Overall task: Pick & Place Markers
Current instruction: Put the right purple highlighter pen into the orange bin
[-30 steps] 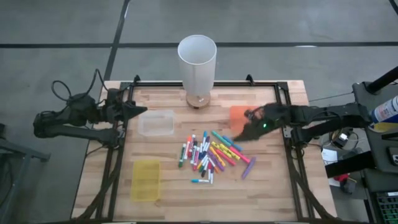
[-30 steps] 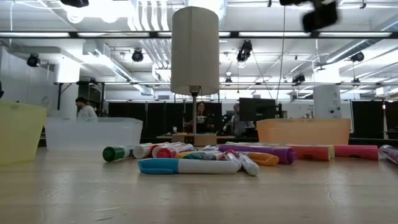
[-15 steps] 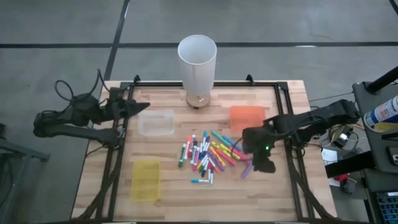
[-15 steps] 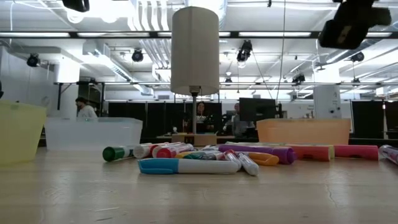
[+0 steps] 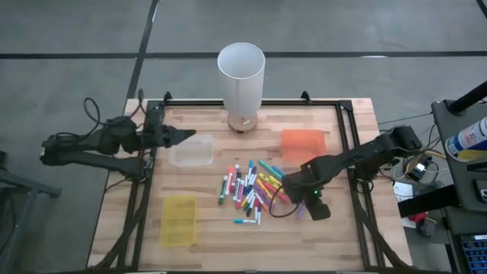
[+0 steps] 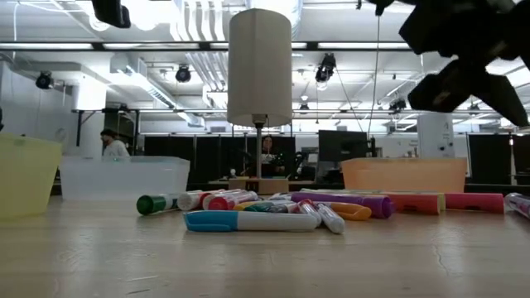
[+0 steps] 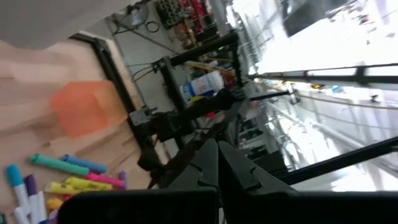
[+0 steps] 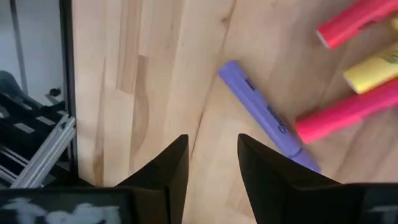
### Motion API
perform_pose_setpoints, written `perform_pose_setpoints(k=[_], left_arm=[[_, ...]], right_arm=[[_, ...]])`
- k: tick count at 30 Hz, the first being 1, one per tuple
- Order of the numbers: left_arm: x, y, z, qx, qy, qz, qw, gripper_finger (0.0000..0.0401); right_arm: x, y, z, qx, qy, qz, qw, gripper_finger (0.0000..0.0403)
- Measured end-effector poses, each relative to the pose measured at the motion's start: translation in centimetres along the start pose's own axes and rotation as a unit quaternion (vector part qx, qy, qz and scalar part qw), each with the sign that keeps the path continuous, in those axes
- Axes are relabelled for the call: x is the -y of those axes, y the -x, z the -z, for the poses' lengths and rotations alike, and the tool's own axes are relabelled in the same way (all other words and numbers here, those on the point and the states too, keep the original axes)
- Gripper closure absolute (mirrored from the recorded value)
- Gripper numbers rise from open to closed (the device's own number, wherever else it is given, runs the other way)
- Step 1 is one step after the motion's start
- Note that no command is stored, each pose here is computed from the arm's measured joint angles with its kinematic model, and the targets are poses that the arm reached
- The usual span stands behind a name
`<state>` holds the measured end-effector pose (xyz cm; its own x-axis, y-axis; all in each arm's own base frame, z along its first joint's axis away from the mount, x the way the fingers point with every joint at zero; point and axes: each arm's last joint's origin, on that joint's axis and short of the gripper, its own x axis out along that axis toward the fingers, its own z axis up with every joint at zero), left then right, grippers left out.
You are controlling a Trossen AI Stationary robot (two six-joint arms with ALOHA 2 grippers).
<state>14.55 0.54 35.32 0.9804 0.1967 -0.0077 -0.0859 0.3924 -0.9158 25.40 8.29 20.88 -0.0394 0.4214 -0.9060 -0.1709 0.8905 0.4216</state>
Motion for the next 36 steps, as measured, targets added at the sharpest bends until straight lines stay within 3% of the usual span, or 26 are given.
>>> perform_pose_setpoints(k=[5, 9, 20, 25, 36], left_arm=[[-0.2, -0.1, 0.1, -0.007, -0.001, -0.006, 1.000, 0.0401], [0.2, 0.1, 0.1, -0.033, 0.002, 0.019, 0.999, 0.0401], [0.3, 0.5, 0.2, -0.053, 0.000, 0.034, 0.998, 0.0401], [0.3, 0.4, 0.2, -0.054, -0.002, 0.033, 0.998, 0.0401], [0.2, 0.3, 0.2, -0.054, -0.004, 0.030, 0.998, 0.0401]], right_arm=[[0.6, -1.6, -0.9, -0.028, -0.013, 0.010, 0.999, 0.0287], [0.8, -2.4, -1.9, -0.039, -0.005, 0.011, 0.999, 0.0295], [0.4, -4.6, -3.2, -0.074, 0.111, 0.061, 0.989, 0.0314], [0.0, -5.8, -2.4, -0.100, 0.127, 0.060, 0.985, 0.0322], [-0.5, -6.4, -2.6, -0.067, 0.136, 0.109, 0.982, 0.0335]])
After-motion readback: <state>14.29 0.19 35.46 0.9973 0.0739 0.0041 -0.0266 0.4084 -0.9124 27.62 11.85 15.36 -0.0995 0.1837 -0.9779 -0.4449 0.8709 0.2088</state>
